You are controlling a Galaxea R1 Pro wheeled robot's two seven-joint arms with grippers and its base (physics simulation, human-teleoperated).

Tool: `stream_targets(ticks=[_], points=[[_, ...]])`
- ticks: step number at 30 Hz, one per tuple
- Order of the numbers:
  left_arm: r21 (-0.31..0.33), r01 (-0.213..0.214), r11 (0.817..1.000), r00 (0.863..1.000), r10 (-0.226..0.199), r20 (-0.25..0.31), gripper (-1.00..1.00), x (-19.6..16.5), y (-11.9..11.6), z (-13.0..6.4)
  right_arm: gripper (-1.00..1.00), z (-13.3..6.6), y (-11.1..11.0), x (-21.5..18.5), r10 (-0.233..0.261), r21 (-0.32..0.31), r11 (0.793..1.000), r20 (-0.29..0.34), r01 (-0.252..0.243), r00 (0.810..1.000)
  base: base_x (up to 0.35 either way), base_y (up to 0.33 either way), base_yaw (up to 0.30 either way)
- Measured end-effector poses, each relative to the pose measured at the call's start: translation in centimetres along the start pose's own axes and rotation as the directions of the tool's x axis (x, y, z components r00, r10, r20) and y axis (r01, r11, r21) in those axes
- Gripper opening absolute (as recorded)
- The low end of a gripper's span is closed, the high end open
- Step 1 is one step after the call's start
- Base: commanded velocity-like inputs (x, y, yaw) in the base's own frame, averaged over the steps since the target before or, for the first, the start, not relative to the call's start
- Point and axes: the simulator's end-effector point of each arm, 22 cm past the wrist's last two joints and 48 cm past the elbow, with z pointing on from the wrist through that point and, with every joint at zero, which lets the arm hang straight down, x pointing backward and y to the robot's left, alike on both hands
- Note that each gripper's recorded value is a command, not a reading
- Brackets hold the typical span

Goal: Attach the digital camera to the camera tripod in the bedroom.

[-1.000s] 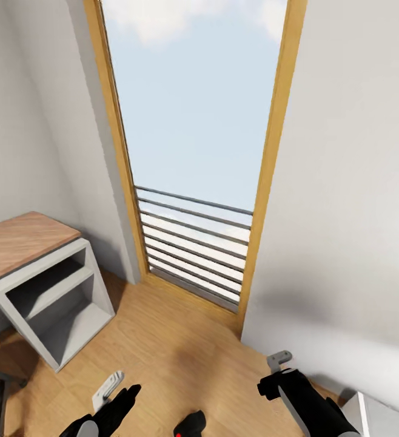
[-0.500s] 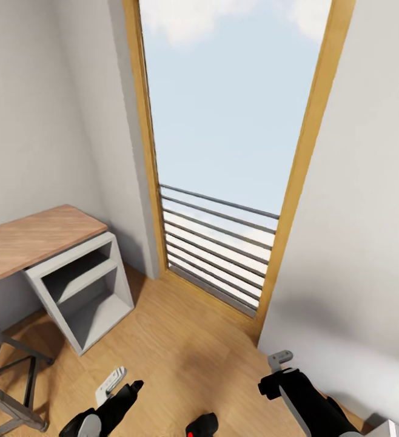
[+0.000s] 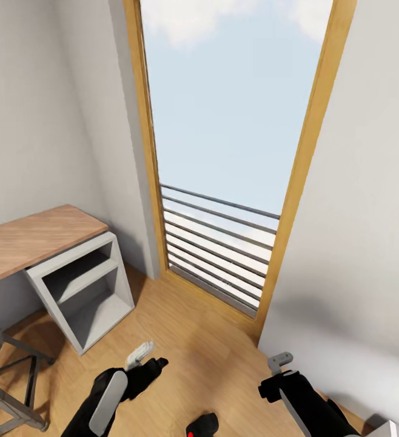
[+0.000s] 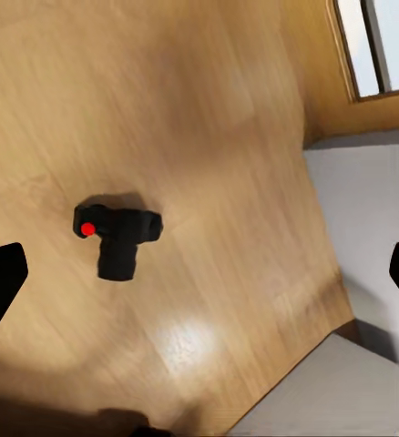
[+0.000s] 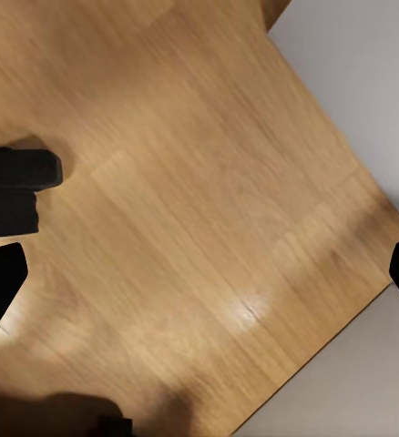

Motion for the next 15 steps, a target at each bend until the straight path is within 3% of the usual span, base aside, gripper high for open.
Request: stream_targets(ticks=[5, 15], points=[[0.003, -0.028, 1.0, 0.999, 0.028, -0.036, 1.0, -1.5, -1.9, 0.9, 1.0, 0.0, 0.2, -0.1, 0.0, -0.003, 1.0, 0.003, 0.0, 1.0, 0.0, 0.0, 0.0], [0.011, -0.015, 1.0, 0.994, 0.016, -0.109, 1.0, 0.6, -1.8, 1.6, 1.0, 0.2, 0.3, -0.1, 0.0, -0.004, 1.0, 0.005, 0.0, 1.0, 0.0, 0.0, 0.0]])
